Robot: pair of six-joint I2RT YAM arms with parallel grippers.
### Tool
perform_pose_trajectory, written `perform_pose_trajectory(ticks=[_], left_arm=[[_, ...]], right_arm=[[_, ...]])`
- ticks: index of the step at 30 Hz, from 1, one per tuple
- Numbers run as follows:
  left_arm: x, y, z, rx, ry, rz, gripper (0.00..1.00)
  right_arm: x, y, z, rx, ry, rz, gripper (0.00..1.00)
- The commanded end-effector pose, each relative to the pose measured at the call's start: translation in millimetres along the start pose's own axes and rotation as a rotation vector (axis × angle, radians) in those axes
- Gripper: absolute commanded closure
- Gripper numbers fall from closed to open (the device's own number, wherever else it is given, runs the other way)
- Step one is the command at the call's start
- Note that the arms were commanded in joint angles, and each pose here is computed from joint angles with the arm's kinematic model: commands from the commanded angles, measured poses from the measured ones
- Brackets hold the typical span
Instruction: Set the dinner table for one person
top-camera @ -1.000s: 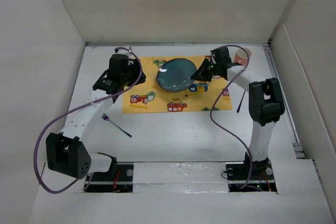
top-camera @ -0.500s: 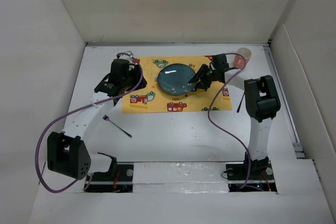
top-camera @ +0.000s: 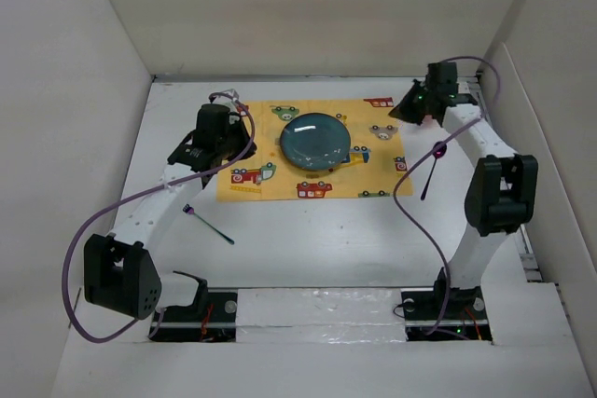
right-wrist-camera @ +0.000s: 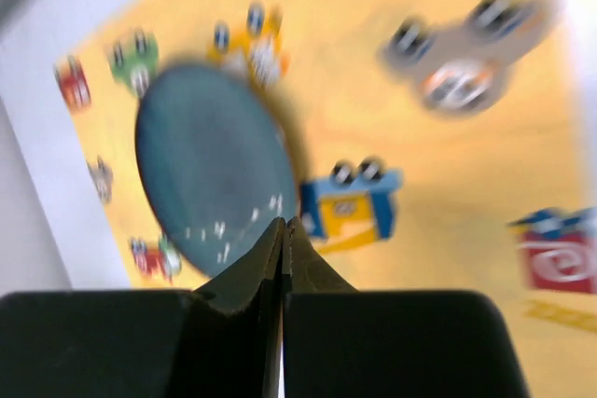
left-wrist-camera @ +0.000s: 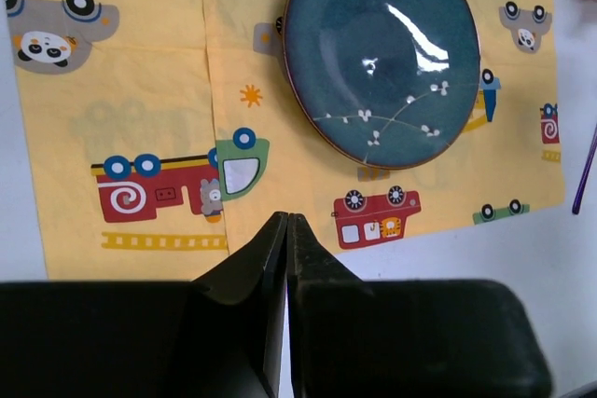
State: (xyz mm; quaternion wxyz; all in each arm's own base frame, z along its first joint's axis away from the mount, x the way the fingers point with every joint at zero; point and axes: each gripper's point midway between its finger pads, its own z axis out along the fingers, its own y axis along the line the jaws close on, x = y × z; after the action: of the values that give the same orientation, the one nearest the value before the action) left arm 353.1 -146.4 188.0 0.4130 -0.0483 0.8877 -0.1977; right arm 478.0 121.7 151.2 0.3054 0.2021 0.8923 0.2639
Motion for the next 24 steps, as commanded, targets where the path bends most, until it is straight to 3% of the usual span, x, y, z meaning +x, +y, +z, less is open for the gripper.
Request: perform_pose_trajectory(ticks=[1, 5, 7, 9, 12, 17, 24], left_arm=[[-14, -13, -5, 0.062, -0.038, 0.024, 1.0], [-9, -11, -9, 0.068, -0.05, 0.024, 1.0], [-11, -12, -13, 0.073, -0.071, 0.021, 0.98], [-7, -12, -13, 0.081, -0.064, 0.023, 0.84], [-4, -8, -11, 0.07, -0.058, 0.028, 0.76], [-2, -6, -13, 0.056, -0.044, 0.037, 0.75], [-6, 0, -20, 0.014, -0.059, 0.044, 0.75]], right_arm=[[-92, -38, -45, 0.167, -0.287, 0.022, 1.0], [-143, -85, -70, 0.368, -0.434, 0.084, 1.0], [-173, -97, -84, 0.443, -0.516, 0.099, 0.88], [-174, -119, -69, 0.523, -0.472, 0.108, 0.63], [-185, -126, -54, 0.566, -0.443, 0.098, 0.49], [-191, -142, -35, 0.628, -0.422, 0.098, 0.49], [-184, -166, -7, 0.657, -0.374, 0.101, 0.62]])
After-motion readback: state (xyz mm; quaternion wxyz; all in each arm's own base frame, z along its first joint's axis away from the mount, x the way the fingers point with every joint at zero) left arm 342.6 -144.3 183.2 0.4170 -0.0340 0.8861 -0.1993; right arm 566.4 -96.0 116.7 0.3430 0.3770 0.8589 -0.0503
